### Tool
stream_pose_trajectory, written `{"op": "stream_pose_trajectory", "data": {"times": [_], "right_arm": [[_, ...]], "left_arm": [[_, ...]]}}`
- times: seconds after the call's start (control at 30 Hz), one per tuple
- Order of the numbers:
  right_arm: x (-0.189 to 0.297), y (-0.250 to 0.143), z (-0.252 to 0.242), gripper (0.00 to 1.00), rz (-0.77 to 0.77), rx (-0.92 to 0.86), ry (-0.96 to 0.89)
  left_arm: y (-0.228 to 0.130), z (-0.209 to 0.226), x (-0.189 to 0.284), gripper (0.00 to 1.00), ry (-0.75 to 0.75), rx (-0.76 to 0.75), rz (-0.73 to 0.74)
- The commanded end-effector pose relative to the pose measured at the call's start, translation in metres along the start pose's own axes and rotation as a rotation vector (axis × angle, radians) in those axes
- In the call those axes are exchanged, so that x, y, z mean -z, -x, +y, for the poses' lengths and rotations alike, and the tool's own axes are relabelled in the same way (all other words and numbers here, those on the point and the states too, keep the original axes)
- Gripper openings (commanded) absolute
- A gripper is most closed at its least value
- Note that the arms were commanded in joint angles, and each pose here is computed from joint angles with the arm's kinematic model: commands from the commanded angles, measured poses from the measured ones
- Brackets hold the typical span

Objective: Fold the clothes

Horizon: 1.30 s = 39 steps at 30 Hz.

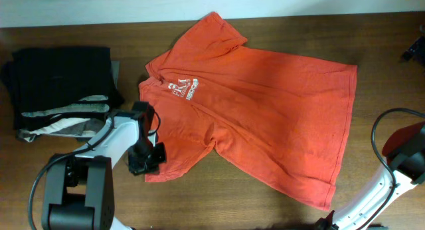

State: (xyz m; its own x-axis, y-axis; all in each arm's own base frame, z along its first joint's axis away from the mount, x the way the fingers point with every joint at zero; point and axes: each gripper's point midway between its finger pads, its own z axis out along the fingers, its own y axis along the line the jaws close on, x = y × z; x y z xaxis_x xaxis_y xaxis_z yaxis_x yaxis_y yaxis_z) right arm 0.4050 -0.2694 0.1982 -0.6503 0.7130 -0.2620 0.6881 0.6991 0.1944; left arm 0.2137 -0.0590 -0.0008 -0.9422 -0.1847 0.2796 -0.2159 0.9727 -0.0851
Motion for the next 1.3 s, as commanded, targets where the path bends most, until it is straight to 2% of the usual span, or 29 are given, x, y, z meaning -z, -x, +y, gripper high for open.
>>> {"op": "stream_pose_trajectory", "data": {"times": [0.0,0.5,0.97,1.13,1.23,1.27], "right_arm": [[0.005,0.001,0.004,0.99,-0.013,0.002,0.008],[0.005,0.001,0.004,0.99,-0.013,0.002,0.009],[0.005,0.001,0.004,0.99,-0.013,0.002,0.009],[0.005,0.001,0.004,0.99,-0.012,0.002,0.009],[0.005,0.001,0.004,0.99,-0.013,0.002,0.009],[0.005,0.001,0.004,0.99,-0.013,0.002,0.009]], "left_arm": [[-0.002,0.002,-0.005,0.0,-0.038,0.07,0.0],[0.013,0.086,-0.005,0.0,0.076,0.385,-0.063],[0.001,0.108,-0.001,0.0,0.117,0.447,-0.028],[0.014,0.103,0.035,0.01,0.092,0.407,-0.098],[0.021,0.101,0.074,0.11,0.089,0.394,-0.193],[0.022,0.101,0.086,0.12,0.099,0.391,-0.227]]}}
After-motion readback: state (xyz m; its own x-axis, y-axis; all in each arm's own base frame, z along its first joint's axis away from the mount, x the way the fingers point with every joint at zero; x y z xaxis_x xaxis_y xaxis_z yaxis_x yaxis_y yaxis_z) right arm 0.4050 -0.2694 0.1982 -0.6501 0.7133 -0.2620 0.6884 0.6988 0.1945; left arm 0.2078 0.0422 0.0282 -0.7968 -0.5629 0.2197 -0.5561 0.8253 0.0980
